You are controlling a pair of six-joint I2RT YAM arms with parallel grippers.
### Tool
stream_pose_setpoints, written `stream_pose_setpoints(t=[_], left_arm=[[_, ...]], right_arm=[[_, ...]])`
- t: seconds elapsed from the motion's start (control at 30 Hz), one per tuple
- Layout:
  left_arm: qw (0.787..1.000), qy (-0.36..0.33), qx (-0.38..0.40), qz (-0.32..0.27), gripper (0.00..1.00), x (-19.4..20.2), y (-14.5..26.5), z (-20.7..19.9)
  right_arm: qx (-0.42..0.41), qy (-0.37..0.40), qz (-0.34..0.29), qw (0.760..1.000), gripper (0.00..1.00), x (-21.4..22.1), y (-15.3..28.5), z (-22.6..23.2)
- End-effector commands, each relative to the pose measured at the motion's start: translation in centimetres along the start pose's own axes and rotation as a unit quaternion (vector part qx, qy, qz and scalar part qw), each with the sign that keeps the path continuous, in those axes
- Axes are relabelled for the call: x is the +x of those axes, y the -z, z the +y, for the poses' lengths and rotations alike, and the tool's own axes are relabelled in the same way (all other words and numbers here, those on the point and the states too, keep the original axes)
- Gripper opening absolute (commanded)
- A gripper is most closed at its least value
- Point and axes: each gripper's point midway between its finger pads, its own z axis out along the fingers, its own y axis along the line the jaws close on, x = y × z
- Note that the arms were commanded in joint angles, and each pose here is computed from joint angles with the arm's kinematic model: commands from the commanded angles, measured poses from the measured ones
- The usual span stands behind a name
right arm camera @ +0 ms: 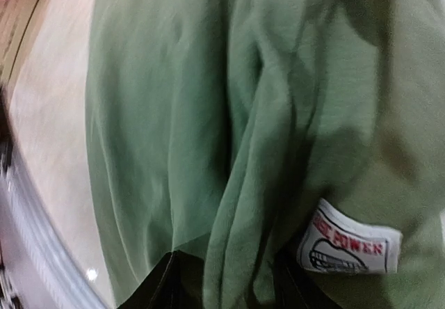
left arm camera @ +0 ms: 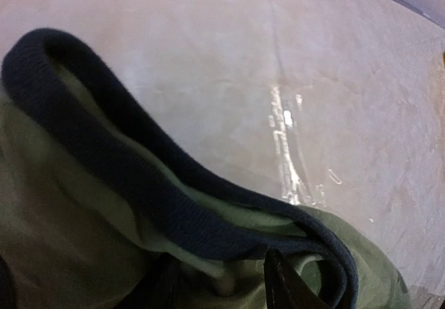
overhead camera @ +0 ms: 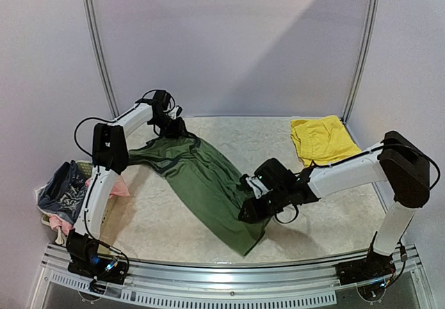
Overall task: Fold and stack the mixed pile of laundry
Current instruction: Adjust the rectangle-folded tank top at the center of the board.
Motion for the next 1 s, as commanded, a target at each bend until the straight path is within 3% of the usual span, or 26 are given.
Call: stream_pose_setpoints(t=[0.0,0.23,0.33,0.5,0.73,0.97], left_arm=[[0.994,-0.037,0.077,0.062,0.43,4.5,-4.0,-4.7],[0.993,-0.088,0.081,0.021,0.44,2.4,-1.6,-6.9],[0.991,-0.104,0.085,-0.014,0.48,0.5,0.6,-7.9],[0.990,-0.116,0.050,-0.060,0.63,-1.9,4.1,-8.1],[0.990,-0.111,-0.009,-0.090,0.72,-2.2,8.9,-7.0],[0.993,-0.086,-0.048,-0.067,0.73,2.8,10.8,-5.4]], right_arm=[[0.016,0.001,0.143,0.990,0.46,9.1,0.7,0.0],[0.051,0.045,0.068,0.995,0.51,3.9,5.7,1.7],[0.051,0.056,-0.002,0.997,0.55,-0.9,8.0,2.8],[0.028,0.013,-0.092,0.995,0.59,-9.0,9.7,1.5],[-0.043,0.012,-0.111,0.993,0.59,-19.4,6.3,0.4],[-0.130,-0.036,-0.047,0.990,0.58,-24.4,-1.3,-2.6]])
